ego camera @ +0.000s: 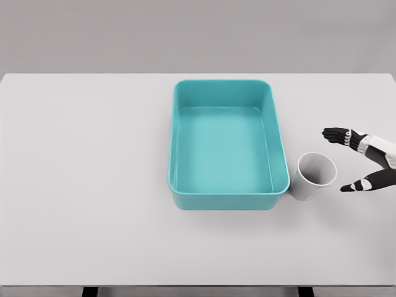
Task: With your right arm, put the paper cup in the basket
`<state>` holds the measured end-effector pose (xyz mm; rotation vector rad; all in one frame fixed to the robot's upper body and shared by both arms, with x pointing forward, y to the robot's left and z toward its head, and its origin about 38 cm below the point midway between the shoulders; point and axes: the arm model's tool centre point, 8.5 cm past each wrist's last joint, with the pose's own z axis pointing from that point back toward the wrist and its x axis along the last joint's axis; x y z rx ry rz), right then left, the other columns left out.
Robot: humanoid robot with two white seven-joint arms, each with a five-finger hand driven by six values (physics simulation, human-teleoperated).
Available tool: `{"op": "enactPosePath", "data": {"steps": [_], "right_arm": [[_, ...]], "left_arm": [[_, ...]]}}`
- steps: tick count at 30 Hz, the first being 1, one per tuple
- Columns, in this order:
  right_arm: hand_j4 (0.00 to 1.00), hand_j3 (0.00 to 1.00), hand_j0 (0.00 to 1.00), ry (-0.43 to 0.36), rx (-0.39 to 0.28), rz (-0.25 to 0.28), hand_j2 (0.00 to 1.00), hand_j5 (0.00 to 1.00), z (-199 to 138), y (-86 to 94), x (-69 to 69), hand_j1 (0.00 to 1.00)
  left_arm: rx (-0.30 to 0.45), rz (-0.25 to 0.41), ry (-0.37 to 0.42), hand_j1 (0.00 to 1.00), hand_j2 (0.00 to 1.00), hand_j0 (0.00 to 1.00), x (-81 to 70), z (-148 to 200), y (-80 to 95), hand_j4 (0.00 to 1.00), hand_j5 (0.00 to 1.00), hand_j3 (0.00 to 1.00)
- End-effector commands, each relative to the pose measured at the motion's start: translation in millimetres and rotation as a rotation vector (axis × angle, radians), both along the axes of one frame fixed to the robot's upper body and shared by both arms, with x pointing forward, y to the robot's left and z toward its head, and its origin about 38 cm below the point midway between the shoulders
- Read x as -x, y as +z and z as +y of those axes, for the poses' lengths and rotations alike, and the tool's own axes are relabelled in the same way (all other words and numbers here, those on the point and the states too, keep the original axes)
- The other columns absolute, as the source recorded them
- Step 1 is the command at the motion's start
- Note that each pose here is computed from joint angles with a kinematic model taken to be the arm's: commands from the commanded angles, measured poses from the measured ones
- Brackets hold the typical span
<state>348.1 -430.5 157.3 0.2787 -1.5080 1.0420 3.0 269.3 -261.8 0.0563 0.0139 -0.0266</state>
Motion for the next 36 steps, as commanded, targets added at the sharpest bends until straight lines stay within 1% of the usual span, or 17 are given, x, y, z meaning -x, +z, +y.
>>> {"op": "enactPosePath", "data": {"steps": [1,6,10,14,17,19,21,25,36], "right_arm": [[1.0,1.0,1.0,0.007,-0.011,-0.003,1.0,1.0,3,2.3,-0.2,1.0],[1.0,1.0,1.0,0.009,-0.014,-0.005,1.0,1.0,5,2.3,-0.6,1.0],[1.0,1.0,1.0,0.042,-0.032,-0.012,1.0,1.0,17,4.3,1.1,1.0],[1.0,1.0,1.0,0.044,-0.032,-0.012,1.0,1.0,18,4.1,1.1,1.0],[1.0,1.0,1.0,0.048,-0.045,-0.01,1.0,1.0,22,-0.1,0.8,1.0],[1.0,1.0,1.0,0.058,-0.032,-0.014,1.0,1.0,24,-1.0,0.7,1.0],[1.0,1.0,1.0,0.063,-0.042,-0.012,1.0,1.0,29,-5.3,0.5,1.0],[1.0,1.0,1.0,0.068,-0.038,-0.011,1.0,1.0,34,-13.0,-0.7,1.0],[1.0,1.0,1.0,0.071,-0.039,-0.012,1.0,1.0,35,-13.5,-0.7,1.0]], "left_arm": [[0.0,0.0,0.0,1.0,1.0,1.0,0.0,0,0.0,1.0,1.0,1.0],[0.0,0.001,0.0,1.0,1.0,1.0,0.2,0,0.0,1.0,1.0,1.0],[0.0,0.0,0.0,1.0,1.0,1.0,0.0,0,0.0,1.0,1.0,1.0],[0.0,0.0,-0.002,1.0,1.0,1.0,0.0,0,0.0,1.0,1.0,1.0],[0.0,0.001,0.0,1.0,1.0,1.0,0.2,0,0.0,1.0,1.0,1.0],[0.0,0.0,0.0,1.0,1.0,1.0,0.0,0,0.0,1.0,1.0,1.0],[0.0,0.001,0.0,1.0,1.0,1.0,0.2,0,0.0,1.0,1.0,1.0],[0.0,0.0,0.0,1.0,1.0,1.0,0.0,0,0.0,1.0,1.0,1.0],[0.0,0.0,0.0,1.0,1.0,1.0,0.0,0,0.0,1.0,1.0,1.0]]}}
